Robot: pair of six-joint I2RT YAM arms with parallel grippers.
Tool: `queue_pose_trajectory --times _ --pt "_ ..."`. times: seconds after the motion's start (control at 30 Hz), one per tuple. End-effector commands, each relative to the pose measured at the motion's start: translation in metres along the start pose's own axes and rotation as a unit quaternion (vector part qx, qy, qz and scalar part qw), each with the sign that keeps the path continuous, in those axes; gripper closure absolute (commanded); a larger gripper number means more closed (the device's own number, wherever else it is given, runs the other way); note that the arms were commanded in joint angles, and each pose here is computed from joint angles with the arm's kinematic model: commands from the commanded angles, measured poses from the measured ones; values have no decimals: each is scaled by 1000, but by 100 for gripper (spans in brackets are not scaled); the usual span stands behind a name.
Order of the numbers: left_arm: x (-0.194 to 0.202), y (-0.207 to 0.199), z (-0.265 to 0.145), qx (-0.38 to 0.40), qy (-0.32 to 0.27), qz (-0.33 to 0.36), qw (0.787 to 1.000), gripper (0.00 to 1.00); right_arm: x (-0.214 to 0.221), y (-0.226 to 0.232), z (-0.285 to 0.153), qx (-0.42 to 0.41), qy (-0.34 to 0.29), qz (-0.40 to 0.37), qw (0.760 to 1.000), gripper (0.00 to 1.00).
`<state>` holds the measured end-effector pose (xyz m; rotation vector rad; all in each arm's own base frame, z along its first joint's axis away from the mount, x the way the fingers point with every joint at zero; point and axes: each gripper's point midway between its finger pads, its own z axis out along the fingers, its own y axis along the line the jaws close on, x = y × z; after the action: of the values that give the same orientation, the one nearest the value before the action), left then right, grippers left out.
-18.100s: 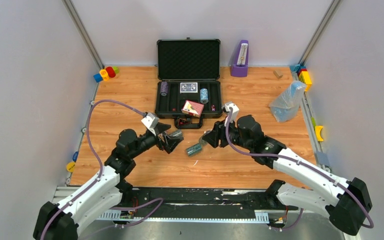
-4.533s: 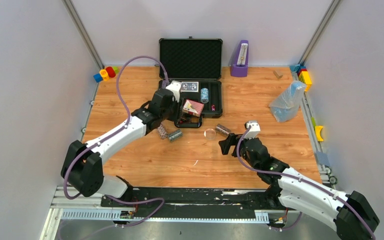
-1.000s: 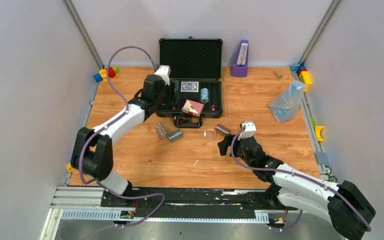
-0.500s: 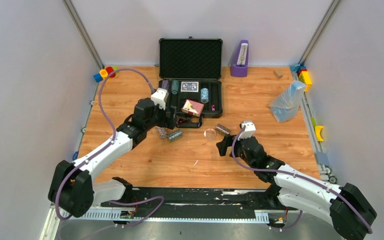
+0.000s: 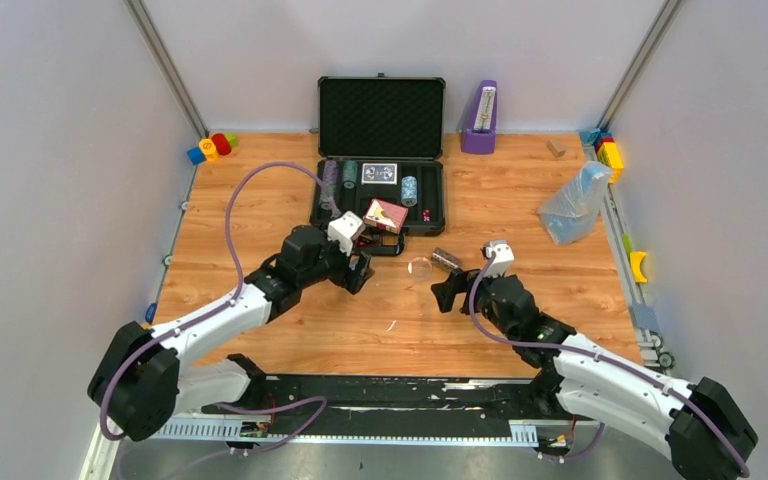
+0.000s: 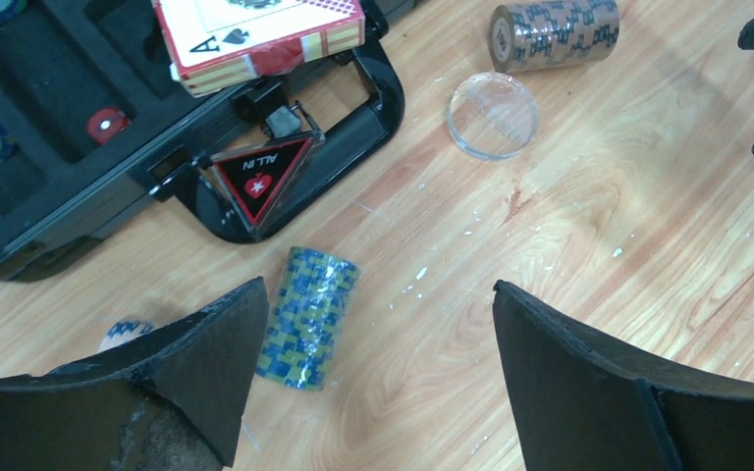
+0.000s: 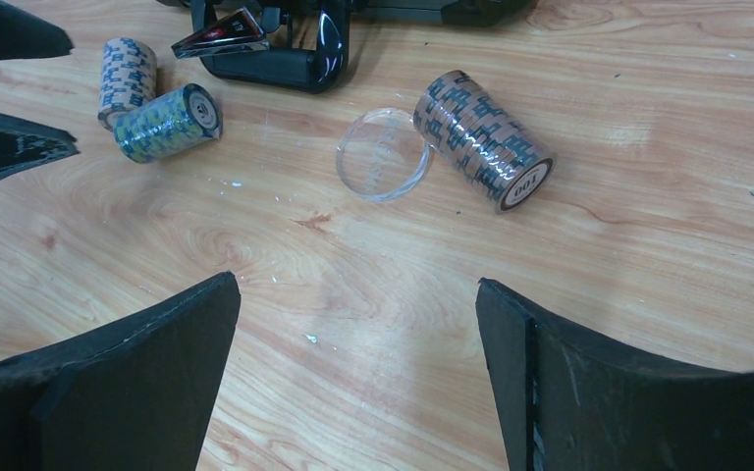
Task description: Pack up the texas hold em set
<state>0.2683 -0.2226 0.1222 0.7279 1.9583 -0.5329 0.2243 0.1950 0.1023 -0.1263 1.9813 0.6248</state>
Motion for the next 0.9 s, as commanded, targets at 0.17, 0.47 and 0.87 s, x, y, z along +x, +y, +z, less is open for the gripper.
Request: queue_pose_trajectory --times 0.17,0.47,0.87 --pt "10 -20 31 41 34 31 998 15 -8 6 -3 -21 -19 -5 1000 9" --pt "16 21 31 -78 55 24 995 8 -7 8 -5 -29 -20 -5 999 9" --pt "36 29 38 -96 114 9 989 13 -7 8 -3 -28 -19 -6 999 9"
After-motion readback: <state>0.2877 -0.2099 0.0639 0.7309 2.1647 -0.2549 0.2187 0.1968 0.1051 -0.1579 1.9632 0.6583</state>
